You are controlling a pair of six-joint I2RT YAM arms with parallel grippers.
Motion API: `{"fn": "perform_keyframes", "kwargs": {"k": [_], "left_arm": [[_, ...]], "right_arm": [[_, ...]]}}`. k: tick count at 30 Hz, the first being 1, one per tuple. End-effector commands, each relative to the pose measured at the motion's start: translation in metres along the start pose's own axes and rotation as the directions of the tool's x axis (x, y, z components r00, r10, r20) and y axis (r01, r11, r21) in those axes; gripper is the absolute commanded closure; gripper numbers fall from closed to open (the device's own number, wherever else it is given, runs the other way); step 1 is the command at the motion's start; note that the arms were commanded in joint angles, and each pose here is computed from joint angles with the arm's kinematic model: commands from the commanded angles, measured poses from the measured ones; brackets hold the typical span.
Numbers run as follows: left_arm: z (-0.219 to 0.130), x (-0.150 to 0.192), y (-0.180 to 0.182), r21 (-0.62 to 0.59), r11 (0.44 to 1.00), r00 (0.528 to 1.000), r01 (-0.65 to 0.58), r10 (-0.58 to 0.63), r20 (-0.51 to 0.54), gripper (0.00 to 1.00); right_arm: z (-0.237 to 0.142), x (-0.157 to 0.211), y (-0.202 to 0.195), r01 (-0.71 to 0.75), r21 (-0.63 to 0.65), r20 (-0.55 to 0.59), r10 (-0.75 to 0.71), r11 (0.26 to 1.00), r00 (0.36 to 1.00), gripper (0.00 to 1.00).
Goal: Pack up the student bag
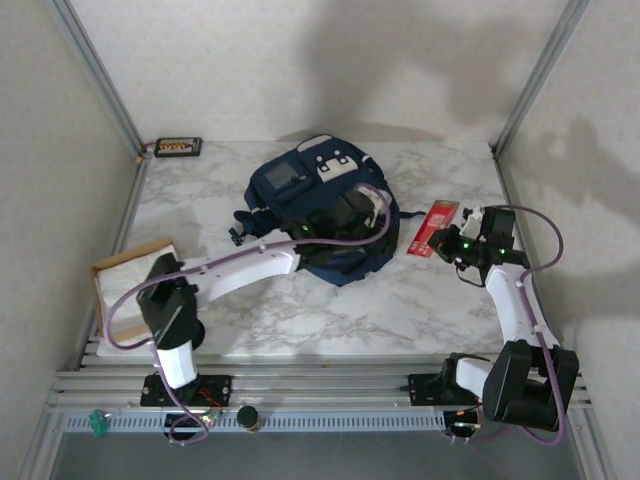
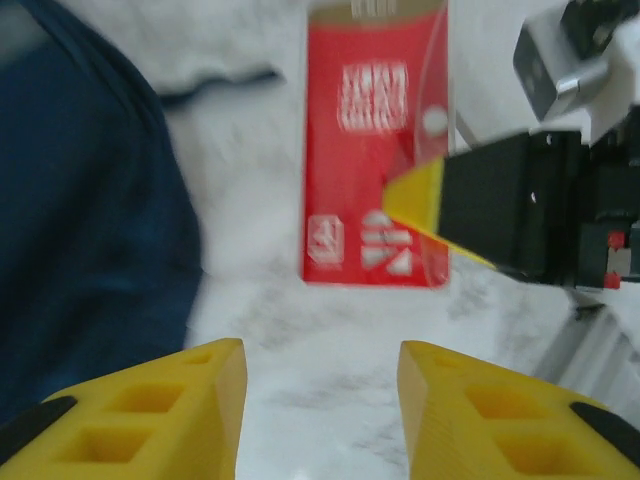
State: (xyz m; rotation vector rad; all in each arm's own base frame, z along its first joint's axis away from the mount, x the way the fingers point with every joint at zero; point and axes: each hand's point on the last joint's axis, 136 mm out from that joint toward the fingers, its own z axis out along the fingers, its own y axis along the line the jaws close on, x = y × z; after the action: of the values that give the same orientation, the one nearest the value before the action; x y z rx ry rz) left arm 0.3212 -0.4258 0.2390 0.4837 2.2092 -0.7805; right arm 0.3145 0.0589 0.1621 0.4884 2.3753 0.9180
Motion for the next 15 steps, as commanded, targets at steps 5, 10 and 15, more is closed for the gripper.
{"fn": "perform_keyframes", "kwargs": {"k": [5, 10, 15], "left_arm": [[0.002, 0.024, 0.114, -0.350, 0.847, 0.909, -0.400, 0.319, -0.267, 0.44], [0.022, 0.042, 0.118, -0.287, 0.823, 0.854, -0.491, 0.390, -0.344, 0.31], [0.033, 0.050, 0.127, -0.291, 0.789, 0.829, -0.541, 0.443, -0.340, 0.23]], "right_arm": [[-0.008, -0.001, 0.048, 0.040, -0.135, -0.055, -0.047, 0.990, 0.997, 1.00], [-0.006, -0.003, 0.052, 0.033, -0.143, -0.060, -0.042, 0.989, 0.997, 1.00], [-0.003, -0.002, 0.050, 0.032, -0.143, -0.064, -0.042, 0.989, 0.997, 1.00]]}}
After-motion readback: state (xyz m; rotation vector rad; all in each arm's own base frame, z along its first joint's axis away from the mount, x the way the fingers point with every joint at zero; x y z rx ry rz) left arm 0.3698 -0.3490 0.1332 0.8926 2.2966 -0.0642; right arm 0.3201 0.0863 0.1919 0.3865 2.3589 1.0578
